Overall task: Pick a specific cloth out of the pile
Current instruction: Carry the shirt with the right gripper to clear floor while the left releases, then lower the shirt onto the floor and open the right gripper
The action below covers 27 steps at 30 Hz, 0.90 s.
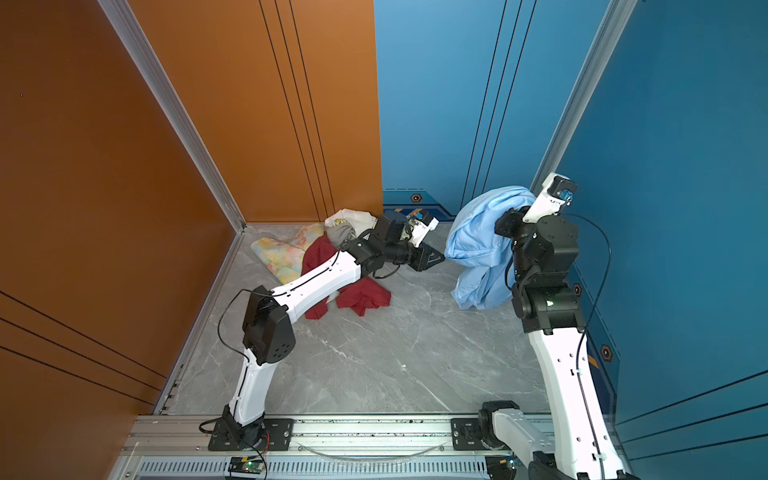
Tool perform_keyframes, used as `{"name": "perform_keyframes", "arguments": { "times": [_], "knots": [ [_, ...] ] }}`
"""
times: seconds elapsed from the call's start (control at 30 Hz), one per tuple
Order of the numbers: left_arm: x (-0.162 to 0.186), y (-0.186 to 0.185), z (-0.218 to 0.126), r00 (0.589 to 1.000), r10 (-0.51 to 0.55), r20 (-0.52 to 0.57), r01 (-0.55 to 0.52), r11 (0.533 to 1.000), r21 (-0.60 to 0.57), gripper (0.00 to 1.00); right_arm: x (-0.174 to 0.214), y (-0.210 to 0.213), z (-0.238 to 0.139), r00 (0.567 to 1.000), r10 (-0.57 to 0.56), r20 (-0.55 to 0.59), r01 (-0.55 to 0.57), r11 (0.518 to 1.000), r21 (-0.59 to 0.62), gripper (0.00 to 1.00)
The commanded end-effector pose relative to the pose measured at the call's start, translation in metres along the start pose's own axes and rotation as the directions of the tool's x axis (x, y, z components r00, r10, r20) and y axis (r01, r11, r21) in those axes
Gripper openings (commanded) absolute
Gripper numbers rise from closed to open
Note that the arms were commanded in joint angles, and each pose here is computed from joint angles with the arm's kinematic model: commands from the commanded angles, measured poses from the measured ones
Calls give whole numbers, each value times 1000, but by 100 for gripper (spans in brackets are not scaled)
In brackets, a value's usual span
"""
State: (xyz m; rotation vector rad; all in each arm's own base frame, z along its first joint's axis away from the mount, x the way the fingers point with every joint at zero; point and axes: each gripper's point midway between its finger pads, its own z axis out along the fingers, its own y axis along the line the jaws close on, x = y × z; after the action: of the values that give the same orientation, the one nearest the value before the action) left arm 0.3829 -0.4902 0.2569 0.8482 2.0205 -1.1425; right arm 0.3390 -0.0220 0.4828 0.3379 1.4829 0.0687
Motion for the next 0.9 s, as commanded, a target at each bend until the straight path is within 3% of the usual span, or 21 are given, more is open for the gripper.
{"name": "perform_keyframes", "arguments": {
  "times": [0.0, 0.13, 0.47, 0.87],
  "knots": [
    [-2, -24, -9, 999, 49, 19, -50, 998, 49, 30, 55, -27, -4, 992, 20, -128, -7, 995, 103, 0],
    [16, -6, -12, 1000, 29, -8, -29, 1000, -4, 30, 106, -50, -16, 978, 24, -208, 13, 985, 172, 0],
    [3, 47, -34, 999, 14, 39, -10, 993, -116, 32, 219, -89, -24, 912, 112, -394, 16, 951, 308, 0],
    [-32, 52, -60, 991, 45, 125, -26, 989, -144, 33, 323, -119, -27, 804, 317, -504, -50, 879, 473, 0]
  ]
}}
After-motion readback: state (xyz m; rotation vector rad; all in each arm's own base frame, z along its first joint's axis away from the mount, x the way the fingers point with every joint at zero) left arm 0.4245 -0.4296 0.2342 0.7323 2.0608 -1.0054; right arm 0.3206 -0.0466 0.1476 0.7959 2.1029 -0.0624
